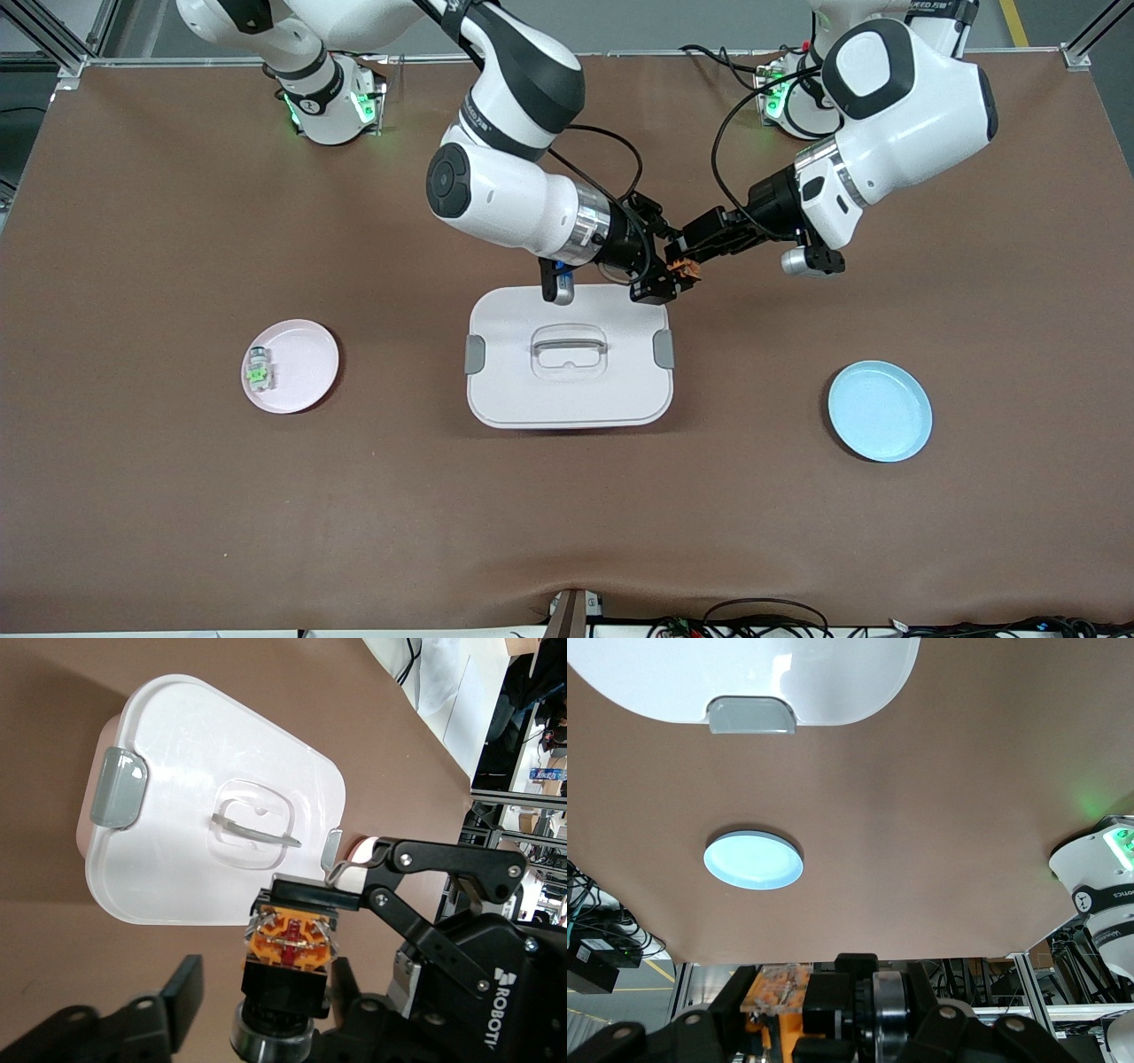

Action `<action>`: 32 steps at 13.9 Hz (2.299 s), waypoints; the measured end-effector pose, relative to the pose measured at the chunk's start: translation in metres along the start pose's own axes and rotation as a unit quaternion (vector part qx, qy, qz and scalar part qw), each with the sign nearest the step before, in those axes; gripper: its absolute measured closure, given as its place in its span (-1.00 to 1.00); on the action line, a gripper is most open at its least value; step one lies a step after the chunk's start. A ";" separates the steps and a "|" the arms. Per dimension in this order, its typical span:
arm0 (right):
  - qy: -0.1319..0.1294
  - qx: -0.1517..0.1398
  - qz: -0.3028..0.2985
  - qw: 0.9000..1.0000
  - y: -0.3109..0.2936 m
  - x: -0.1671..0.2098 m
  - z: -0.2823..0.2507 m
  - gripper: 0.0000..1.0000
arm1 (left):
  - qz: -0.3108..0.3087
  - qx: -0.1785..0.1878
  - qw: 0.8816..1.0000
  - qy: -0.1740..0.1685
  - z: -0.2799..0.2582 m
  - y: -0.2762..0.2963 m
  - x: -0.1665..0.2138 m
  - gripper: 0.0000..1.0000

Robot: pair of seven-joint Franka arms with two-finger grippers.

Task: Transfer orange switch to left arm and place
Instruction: 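Hold the switch above the box while the left gripper grasps it, then open the right gripper while the left gripper carries the switch away, then lower the switch onto the blue plate while the right gripper withdraws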

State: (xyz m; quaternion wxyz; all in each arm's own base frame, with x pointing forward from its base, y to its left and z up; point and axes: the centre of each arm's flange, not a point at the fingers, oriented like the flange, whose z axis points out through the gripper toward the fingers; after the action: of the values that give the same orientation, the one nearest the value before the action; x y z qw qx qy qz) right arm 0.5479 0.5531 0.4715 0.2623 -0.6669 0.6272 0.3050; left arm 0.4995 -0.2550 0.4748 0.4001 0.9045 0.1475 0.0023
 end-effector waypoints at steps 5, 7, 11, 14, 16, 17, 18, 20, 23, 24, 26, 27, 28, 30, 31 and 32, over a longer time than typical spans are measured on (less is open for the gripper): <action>0.000 0.001 0.007 1.000 0.000 0.000 0.002 -0.44 | 0.000 -0.002 1.000 0.002 -0.001 0.001 0.001 0.19; -0.001 0.002 0.007 1.000 -0.001 0.000 0.003 -0.44 | 0.002 -0.002 1.000 0.002 -0.002 0.001 0.001 0.19; -0.006 0.010 0.004 1.000 0.001 -0.004 0.013 -0.56 | 0.037 0.028 0.999 0.004 -0.008 -0.008 0.009 0.19; -0.009 0.008 0.002 1.000 0.003 -0.010 0.009 -1.00 | 0.087 0.083 0.993 0.001 -0.027 -0.054 0.041 0.19; -0.009 0.007 0.001 1.000 0.003 -0.012 0.008 -1.00 | 0.116 0.102 0.988 -0.005 -0.036 -0.079 0.059 0.19; -0.009 0.006 0.002 1.000 0.003 -0.012 0.009 -1.00 | 0.134 0.115 0.984 -0.006 -0.039 -0.088 0.065 0.19; -0.009 0.006 0.002 1.000 0.003 -0.012 0.009 -1.00 | 0.156 0.131 0.979 -0.009 -0.041 -0.096 0.070 0.19; -0.008 0.005 0.002 1.000 0.003 -0.011 0.009 -1.00 | 0.204 0.171 0.964 -0.015 -0.049 -0.111 0.084 0.19; -0.004 0.006 -0.002 1.000 0.002 -0.010 0.008 -1.00 | 0.288 0.220 0.931 -0.047 -0.058 -0.135 0.114 0.19; 0.001 0.007 -0.008 1.000 0.000 -0.008 0.007 -1.00 | 0.322 0.235 0.915 -0.060 -0.059 -0.143 0.125 0.19; 0.032 0.006 -0.056 0.998 0.001 -0.004 0.008 -1.00 | 0.397 0.257 0.876 -0.092 -0.057 -0.160 0.145 0.19; 0.051 0.005 -0.086 0.995 0.002 -0.002 0.009 -1.00 | 0.432 0.268 0.854 -0.109 -0.056 -0.170 0.154 0.19; 0.067 0.003 -0.117 0.991 0.003 -0.001 0.011 -1.00 | 0.470 0.282 0.826 -0.130 -0.056 -0.182 0.164 0.19; 0.082 0.001 -0.168 0.982 0.002 0.002 0.010 -1.00 | 0.539 0.301 0.768 -0.170 -0.056 -0.204 0.187 0.19; 0.089 0.003 -0.187 0.978 0.000 0.003 0.008 -1.00 | 0.566 0.306 0.742 -0.186 -0.055 -0.214 0.198 0.19; 0.102 0.004 -0.205 0.973 -0.002 0.005 0.006 -1.00 | 0.590 0.309 0.719 -0.202 -0.055 -0.223 0.208 0.19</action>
State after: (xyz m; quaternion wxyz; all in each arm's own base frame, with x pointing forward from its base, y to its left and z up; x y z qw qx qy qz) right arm 0.5494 0.5543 0.4637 0.2567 -0.8078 0.5019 0.1720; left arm 0.6327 -0.0171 0.3266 0.0365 0.8609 -0.5074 0.0097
